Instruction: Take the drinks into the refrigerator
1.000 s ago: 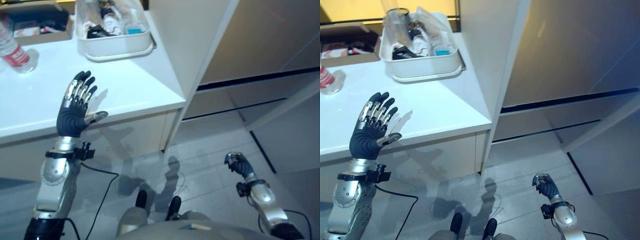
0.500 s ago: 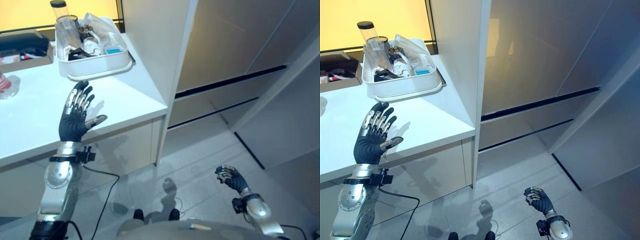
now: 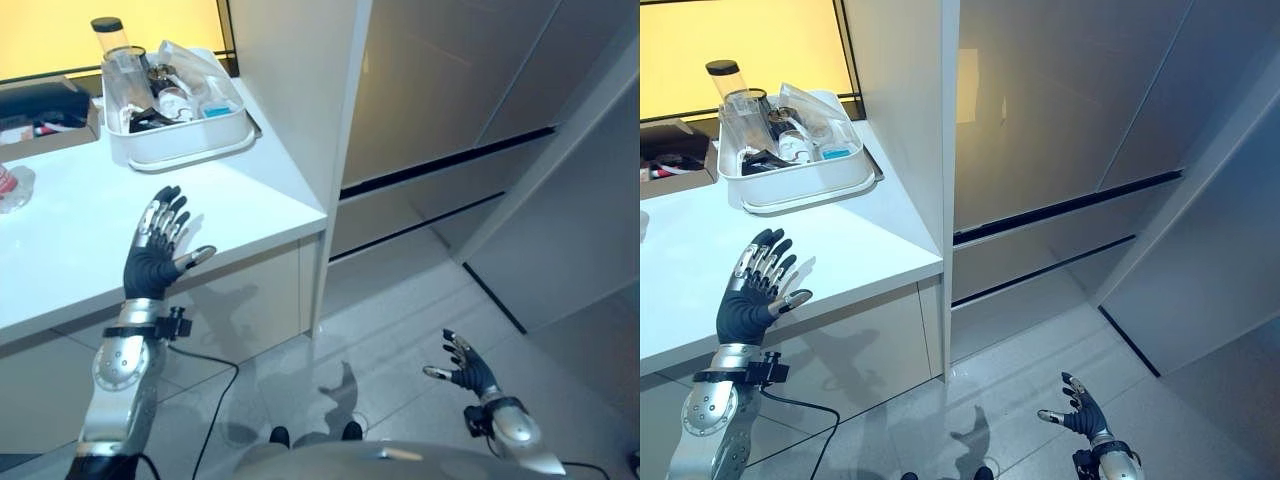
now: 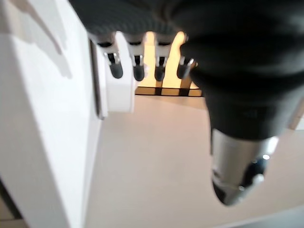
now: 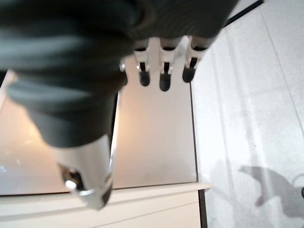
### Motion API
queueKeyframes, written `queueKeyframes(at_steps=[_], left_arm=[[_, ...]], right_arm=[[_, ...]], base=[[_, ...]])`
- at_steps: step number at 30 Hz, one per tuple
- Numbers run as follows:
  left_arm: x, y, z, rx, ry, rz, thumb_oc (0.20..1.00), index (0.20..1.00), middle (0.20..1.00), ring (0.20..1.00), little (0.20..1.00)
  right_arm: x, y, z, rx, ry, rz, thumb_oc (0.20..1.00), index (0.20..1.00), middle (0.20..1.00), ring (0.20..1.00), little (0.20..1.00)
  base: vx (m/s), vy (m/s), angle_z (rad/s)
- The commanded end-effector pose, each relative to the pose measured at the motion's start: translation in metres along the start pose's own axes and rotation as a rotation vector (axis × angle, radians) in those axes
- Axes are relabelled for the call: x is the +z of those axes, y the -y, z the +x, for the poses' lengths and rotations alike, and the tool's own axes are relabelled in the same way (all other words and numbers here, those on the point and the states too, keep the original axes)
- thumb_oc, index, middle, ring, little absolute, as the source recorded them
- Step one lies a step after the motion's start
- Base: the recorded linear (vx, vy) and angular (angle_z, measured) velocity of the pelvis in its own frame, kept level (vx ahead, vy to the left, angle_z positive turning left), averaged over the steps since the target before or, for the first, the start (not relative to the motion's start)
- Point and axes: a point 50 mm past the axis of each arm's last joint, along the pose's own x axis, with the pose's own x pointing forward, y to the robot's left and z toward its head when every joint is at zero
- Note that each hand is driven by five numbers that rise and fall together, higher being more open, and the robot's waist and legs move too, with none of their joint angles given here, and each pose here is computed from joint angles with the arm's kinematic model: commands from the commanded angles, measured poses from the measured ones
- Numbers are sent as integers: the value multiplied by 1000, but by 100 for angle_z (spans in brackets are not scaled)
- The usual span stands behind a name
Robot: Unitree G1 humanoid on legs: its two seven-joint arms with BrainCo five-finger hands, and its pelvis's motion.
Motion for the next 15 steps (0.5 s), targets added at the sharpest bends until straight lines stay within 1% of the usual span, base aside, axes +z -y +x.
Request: queueKeyframes(at_steps=[1, 6, 7, 8, 9, 10, 11, 12, 13, 15], left_arm=[[-1, 3, -4, -84, -4, 45, 1000, 1000, 1000, 1000, 1000], [-33, 0, -17, -97, -162, 85, 1000, 1000, 1000, 1000, 1000], [-33, 0, -17, -97, -162, 85, 1000, 1000, 1000, 1000, 1000], [-52, -5, -27, -94, -264, 145, 1000, 1000, 1000, 1000, 1000], [-59, -9, -31, -97, -303, 189, 1000, 1000, 1000, 1000, 1000], [-60, -8, -31, -98, -302, 190, 1000, 1000, 1000, 1000, 1000], [-69, -11, -38, -126, -358, 269, 1000, 1000, 1000, 1000, 1000], [-70, -11, -38, -126, -358, 270, 1000, 1000, 1000, 1000, 1000], [-75, -13, -44, -147, -393, 316, 1000, 1000, 1000, 1000, 1000], [-76, -13, -46, -158, -399, 313, 1000, 1000, 1000, 1000, 1000]], right_arm=[[30, 8, 13, -30, 133, -6, 1000, 1000, 1000, 1000, 1000], [33, 10, 13, -33, 146, -7, 1000, 1000, 1000, 1000, 1000], [33, 10, 13, -33, 146, -7, 1000, 1000, 1000, 1000, 1000], [33, 10, 13, -33, 148, -8, 1000, 1000, 1000, 1000, 1000], [35, 11, 13, -30, 157, -9, 1000, 1000, 1000, 1000, 1000], [34, 11, 13, -31, 156, -9, 1000, 1000, 1000, 1000, 1000], [34, 12, 13, -30, 157, -12, 1000, 1000, 1000, 1000, 1000], [34, 12, 12, -30, 157, -12, 1000, 1000, 1000, 1000, 1000], [37, 13, 12, -29, 173, -12, 1000, 1000, 1000, 1000, 1000], [37, 13, 11, -28, 176, -13, 1000, 1000, 1000, 1000, 1000]], base=[[0, 0, 0], [0, 0, 0], [0, 0, 0], [0, 0, 0], [0, 0, 0], [0, 0, 0], [0, 0, 0], [33, 19, 0], [0, 0, 0], [0, 0, 0]])
